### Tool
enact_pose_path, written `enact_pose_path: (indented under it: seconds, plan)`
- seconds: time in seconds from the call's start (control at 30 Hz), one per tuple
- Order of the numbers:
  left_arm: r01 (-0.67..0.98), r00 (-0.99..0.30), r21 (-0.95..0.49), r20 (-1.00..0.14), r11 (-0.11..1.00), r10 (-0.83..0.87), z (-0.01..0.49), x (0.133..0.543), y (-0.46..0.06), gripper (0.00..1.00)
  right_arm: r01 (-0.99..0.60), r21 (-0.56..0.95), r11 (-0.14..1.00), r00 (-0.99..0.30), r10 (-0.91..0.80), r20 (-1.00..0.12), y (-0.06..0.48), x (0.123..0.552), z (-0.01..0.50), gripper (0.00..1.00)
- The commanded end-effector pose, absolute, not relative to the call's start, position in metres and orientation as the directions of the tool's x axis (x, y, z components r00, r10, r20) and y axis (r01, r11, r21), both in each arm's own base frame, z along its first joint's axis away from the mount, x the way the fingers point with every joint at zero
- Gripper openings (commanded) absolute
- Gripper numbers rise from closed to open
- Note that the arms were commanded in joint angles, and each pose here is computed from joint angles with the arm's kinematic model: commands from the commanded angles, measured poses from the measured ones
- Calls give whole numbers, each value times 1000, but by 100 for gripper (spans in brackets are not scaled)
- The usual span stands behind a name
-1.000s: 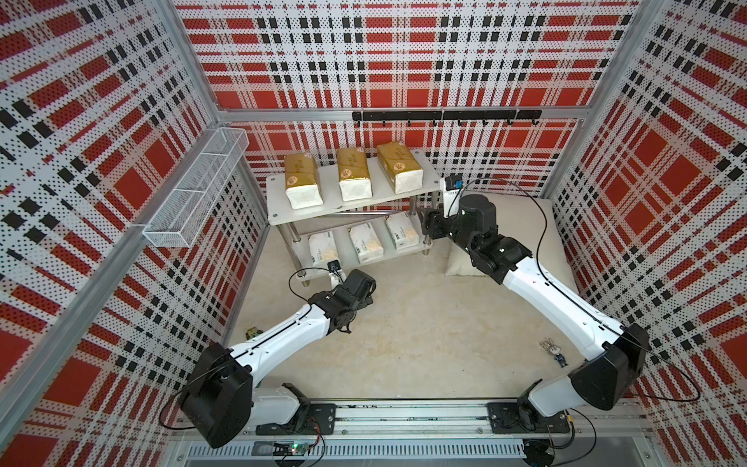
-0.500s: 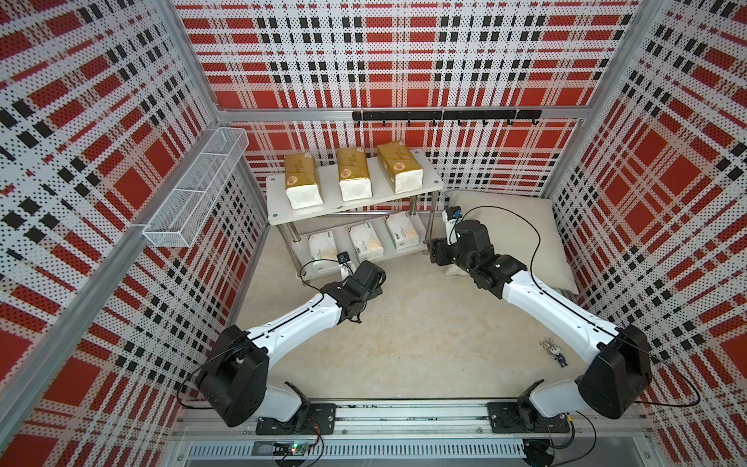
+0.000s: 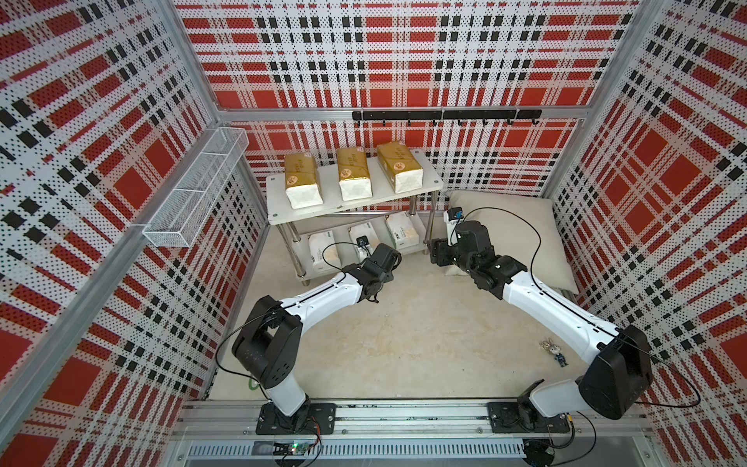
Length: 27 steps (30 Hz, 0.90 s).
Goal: Place the tissue boxes on the shelf by color
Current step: Reset both arms
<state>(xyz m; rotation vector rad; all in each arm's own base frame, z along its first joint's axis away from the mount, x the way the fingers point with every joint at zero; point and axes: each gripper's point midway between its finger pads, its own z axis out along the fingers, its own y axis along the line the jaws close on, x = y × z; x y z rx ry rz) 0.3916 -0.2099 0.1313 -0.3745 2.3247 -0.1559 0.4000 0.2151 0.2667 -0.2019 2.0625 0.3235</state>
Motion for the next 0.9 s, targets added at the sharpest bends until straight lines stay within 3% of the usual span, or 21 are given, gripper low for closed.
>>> enact_pose_path:
  seconds: [0.0,0.2,0.33,0.5,0.57,0.6,0.63,0.7,0.73,0.8,0.83,0.87]
  plan:
    - [-159,-679,-247,-675,956,-288,135,390,-235,57,-270,160,949,-469,15,-883,213,402,275,73]
    - [-109,-713,-267,-650,957,-263,121,369,-263,36,-245,162,956,-485,24,-874,208,400,265,73]
    - [-92,-727,-263,-641,960,-245,113,356,-275,0,-229,166,959,-500,31,-865,204,394,257,75]
    - [-97,-721,-239,-653,966,-234,107,346,-275,0,-230,159,960,-522,17,-853,199,385,243,85]
    - [-99,-714,-228,-662,969,-229,107,344,-271,0,-225,155,962,-527,14,-850,196,381,238,94]
    - [-99,-709,-224,-668,970,-227,108,343,-269,9,-223,157,962,-525,17,-851,194,379,237,100]
    - [-101,-705,-217,-673,971,-224,109,342,-265,24,-224,158,962,-525,17,-851,193,377,237,100]
    - [-105,-691,-213,-687,971,-225,112,340,-258,43,-196,137,971,-521,16,-853,185,376,237,100]
    - [-108,-684,-212,-693,971,-227,114,340,-253,58,-189,129,973,-523,11,-852,183,375,236,100]
    - [-125,-670,-209,-704,970,-237,117,339,-240,77,-170,111,979,-524,6,-852,177,372,235,100]
    - [-135,-658,-211,-712,968,-246,120,339,-232,100,-160,101,982,-526,2,-850,173,371,233,100]
    - [-148,-651,-207,-715,967,-253,120,338,-224,99,-151,88,985,-528,-5,-849,170,369,230,100]
